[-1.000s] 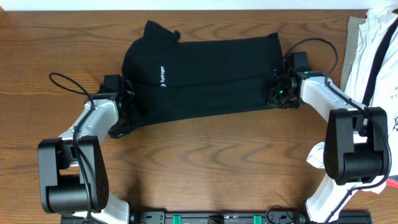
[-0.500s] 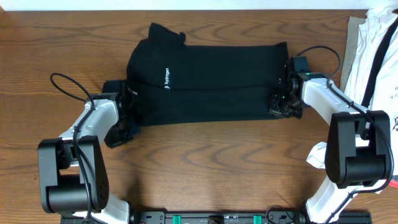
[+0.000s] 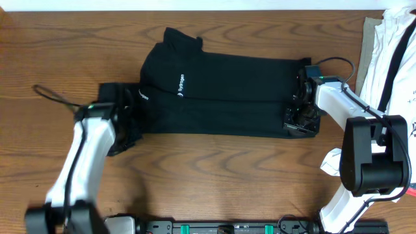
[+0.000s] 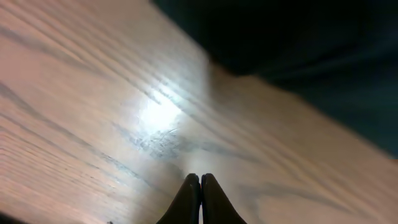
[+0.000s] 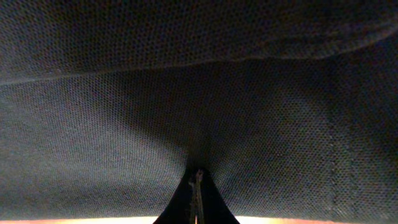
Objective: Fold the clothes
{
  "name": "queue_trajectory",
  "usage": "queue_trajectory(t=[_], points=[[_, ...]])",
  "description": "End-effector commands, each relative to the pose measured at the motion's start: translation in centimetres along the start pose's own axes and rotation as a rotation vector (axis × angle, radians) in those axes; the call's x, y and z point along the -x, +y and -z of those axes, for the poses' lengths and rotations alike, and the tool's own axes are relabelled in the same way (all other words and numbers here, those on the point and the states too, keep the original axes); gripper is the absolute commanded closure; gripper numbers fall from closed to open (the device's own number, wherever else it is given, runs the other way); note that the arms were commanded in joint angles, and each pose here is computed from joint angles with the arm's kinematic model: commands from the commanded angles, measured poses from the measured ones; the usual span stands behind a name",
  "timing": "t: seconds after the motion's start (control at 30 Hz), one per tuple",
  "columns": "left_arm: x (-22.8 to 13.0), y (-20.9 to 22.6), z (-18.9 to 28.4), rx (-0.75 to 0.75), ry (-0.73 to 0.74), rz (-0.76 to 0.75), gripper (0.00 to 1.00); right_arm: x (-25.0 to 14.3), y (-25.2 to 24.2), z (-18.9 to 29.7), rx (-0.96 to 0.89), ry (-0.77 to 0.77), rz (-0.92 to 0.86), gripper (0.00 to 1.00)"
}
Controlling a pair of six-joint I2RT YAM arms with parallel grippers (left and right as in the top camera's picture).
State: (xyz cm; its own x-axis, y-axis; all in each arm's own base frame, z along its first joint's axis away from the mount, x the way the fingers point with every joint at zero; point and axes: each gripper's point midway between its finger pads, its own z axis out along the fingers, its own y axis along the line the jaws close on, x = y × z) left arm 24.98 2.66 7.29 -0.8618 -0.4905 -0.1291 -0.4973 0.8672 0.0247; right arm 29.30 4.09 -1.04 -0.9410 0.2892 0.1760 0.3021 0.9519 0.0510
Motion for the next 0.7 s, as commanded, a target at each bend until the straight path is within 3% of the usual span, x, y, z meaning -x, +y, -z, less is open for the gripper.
queue_trajectory(t=[0.0, 0.27, 0.5, 0.67], points=[[0.9, -0.6, 2.6, -0.068, -0.087, 0.017, 0.94, -3.8, -4.9, -4.4, -0.209, 0.153, -0.013, 0.99], [1.7, -0.8, 3.9, -0.096, -0.162, 0.023, 0.91, -1.1, -2.4, 2.1, -0.120, -0.037, 0.097, 0.99], [2.7, -1.2, 4.1, -0.117, -0.199, 0.026, 0.88, -1.0, 1.8, 7.4, 0.040, -0.202, 0.322, 0.99], [1.9, -2.4, 4.0, -0.182, -0.153, 0.013, 0.94, -0.8, 2.3, 8.5, 0.062, -0.250, 0.331, 0.99]])
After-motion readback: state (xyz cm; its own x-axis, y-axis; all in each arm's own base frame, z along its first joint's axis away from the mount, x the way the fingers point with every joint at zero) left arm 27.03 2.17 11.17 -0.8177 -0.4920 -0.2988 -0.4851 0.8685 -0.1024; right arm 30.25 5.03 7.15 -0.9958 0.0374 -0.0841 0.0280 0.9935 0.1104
